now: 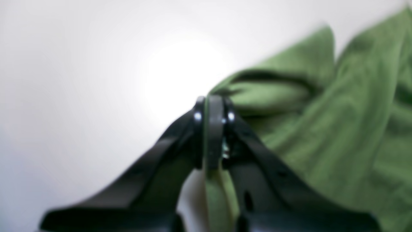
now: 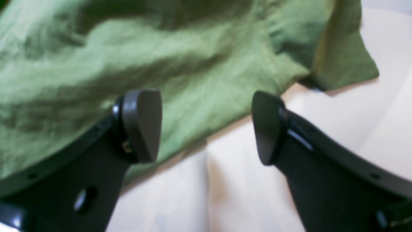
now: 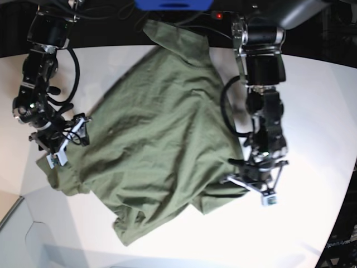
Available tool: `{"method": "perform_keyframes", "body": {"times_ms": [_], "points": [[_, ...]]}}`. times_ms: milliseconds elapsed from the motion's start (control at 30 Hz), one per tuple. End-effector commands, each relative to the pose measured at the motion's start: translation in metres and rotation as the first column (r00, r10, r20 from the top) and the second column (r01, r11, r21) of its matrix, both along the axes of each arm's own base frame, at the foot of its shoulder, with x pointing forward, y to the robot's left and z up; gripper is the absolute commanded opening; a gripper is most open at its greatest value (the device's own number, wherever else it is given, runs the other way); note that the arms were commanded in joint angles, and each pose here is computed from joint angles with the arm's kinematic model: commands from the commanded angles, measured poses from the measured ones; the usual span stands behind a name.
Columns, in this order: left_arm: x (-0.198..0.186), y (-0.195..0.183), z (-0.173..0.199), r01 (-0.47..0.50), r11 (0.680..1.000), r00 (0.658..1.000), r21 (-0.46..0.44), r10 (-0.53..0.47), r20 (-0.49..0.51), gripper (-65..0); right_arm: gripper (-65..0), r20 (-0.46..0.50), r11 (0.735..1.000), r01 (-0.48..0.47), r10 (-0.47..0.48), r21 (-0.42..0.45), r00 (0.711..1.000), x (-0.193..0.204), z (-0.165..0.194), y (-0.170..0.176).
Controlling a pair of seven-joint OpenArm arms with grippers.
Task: Layout the t-shirt on the table in an organized manner, then fold the t-shirt properly
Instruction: 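Pull the t-shirt edge with the left gripper to spread it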
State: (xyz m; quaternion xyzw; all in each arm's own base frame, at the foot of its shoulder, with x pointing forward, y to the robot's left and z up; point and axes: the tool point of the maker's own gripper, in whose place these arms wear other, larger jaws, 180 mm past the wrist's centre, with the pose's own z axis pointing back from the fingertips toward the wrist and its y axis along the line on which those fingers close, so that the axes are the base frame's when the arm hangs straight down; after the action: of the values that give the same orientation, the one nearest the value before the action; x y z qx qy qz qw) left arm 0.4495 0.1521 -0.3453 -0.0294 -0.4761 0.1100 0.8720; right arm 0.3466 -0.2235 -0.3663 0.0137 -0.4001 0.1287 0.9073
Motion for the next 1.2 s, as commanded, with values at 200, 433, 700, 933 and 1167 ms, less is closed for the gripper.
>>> {"method": "perform_keyframes", "body": {"times_ms": [200,433,700,933,1167], "points": [[-0.034,0.074,0.022,-0.213,0.975,0.971,-0.062,0.218,0.099,-64.6,-20.8,0.053,1.000,-0.003,0.003,0.003,0.999,0.009,0.014,-0.001],[-0.110,0.131,-0.035,-0.413,0.897,0.910,-0.159,0.413,-0.032,-64.6,-20.8,0.051,1.000,-0.008,0.007,0.004,0.999,0.008,0.013,0.001],[-0.177,0.168,-0.062,-0.496,0.841,0.868,-0.217,0.485,-0.105,-64.5,-20.8,0.049,1.000,-0.008,0.007,0.006,0.999,0.008,0.013,0.002],[-0.186,0.171,-0.049,-0.451,0.806,0.891,-0.383,0.430,-0.145,-43.6,-20.8,0.047,0.999,-0.011,0.009,0.033,0.999,0.008,0.009,0.012],[-0.169,0.174,0.017,-0.364,0.844,0.911,-0.394,0.411,0.041,-29.8,-20.8,0.031,0.999,-0.011,0.010,0.034,0.999,0.001,0.003,0.013]]}}
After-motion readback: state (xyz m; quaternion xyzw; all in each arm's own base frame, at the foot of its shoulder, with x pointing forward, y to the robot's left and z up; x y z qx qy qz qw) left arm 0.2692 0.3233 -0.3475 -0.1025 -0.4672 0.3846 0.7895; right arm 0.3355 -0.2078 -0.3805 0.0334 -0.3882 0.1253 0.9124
